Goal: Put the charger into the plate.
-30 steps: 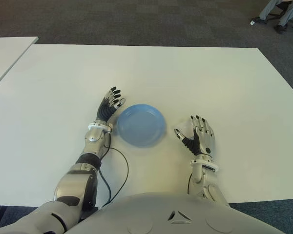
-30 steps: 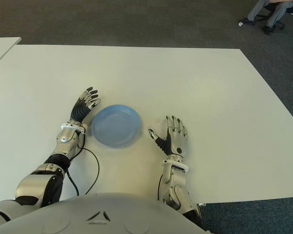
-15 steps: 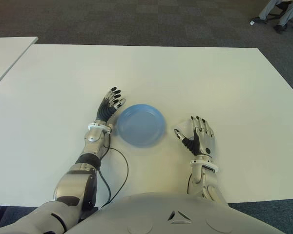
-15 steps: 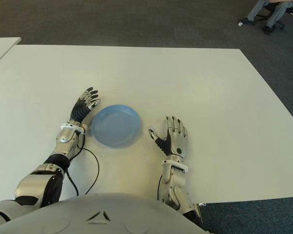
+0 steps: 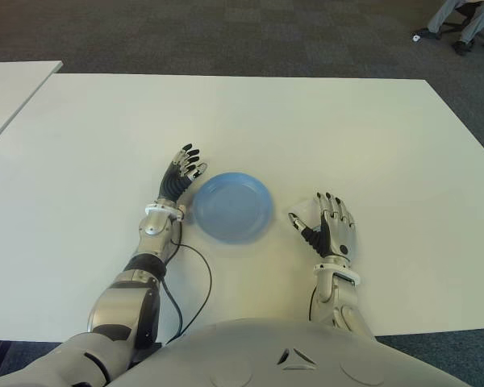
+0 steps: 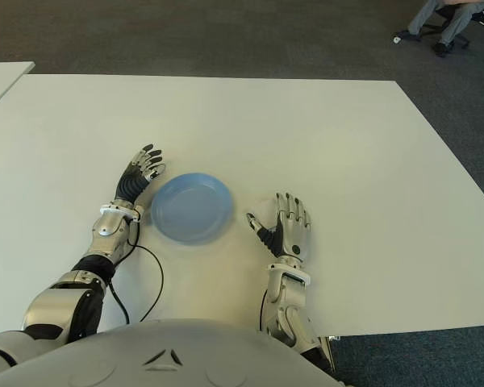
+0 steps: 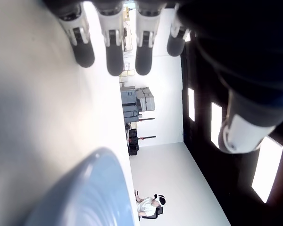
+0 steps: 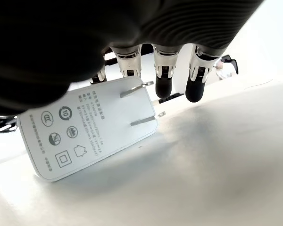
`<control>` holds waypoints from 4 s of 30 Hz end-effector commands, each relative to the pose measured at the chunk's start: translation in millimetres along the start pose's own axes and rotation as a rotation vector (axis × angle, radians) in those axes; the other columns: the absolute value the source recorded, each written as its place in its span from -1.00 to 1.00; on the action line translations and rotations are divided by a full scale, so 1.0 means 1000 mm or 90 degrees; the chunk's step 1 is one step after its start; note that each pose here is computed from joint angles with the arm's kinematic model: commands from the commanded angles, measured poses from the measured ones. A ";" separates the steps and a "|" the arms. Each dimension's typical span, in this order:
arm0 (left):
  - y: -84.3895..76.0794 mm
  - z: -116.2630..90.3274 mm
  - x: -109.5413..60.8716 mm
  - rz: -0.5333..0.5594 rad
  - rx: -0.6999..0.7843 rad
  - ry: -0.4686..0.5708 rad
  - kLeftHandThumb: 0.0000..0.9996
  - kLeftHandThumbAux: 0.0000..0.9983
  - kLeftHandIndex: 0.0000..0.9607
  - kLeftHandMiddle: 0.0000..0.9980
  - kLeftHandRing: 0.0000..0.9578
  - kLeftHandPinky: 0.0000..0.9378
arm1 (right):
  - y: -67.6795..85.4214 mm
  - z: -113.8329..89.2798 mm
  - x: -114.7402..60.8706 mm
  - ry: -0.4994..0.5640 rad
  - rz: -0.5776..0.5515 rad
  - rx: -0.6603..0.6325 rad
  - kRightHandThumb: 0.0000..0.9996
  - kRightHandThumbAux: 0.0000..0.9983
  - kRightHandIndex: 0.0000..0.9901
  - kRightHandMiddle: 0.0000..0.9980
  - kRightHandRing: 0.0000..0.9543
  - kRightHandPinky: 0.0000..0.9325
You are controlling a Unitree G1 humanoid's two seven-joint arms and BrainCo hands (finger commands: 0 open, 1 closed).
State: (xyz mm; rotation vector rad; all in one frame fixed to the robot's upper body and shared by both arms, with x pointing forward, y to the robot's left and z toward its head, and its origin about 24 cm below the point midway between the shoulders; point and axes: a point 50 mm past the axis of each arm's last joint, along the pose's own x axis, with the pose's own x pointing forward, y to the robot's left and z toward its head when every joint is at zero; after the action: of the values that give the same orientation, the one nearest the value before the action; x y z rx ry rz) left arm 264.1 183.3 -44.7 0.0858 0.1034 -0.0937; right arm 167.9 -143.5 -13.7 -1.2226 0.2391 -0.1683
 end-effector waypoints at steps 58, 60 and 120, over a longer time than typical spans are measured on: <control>-0.002 -0.044 -0.038 -0.007 -0.025 0.132 -1.00 0.15 -0.91 -0.67 -0.66 -0.67 | 0.048 -0.016 -0.018 0.060 0.125 -0.059 -0.45 -0.64 -1.00 -1.00 -1.00 -1.00; -0.002 -0.044 -0.038 -0.006 -0.026 0.132 -1.00 0.15 -0.91 -0.67 -0.66 -0.67 | 0.048 -0.016 -0.018 0.061 0.126 -0.059 -0.45 -0.64 -1.00 -1.00 -1.00 -1.00; -0.010 -0.045 -0.031 -0.015 -0.039 0.154 -1.00 0.16 -0.92 -0.70 -0.69 -0.71 | -0.003 -0.011 -0.006 0.036 0.213 -0.121 -0.49 -0.64 -1.00 -1.00 -1.00 -1.00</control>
State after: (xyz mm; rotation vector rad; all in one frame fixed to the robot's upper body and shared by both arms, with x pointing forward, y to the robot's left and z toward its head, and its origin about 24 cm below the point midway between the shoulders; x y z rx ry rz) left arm 264.3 183.2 -44.8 0.0833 0.1038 -0.1094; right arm 172.1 -145.4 -3.1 -1.3265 0.3604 0.0078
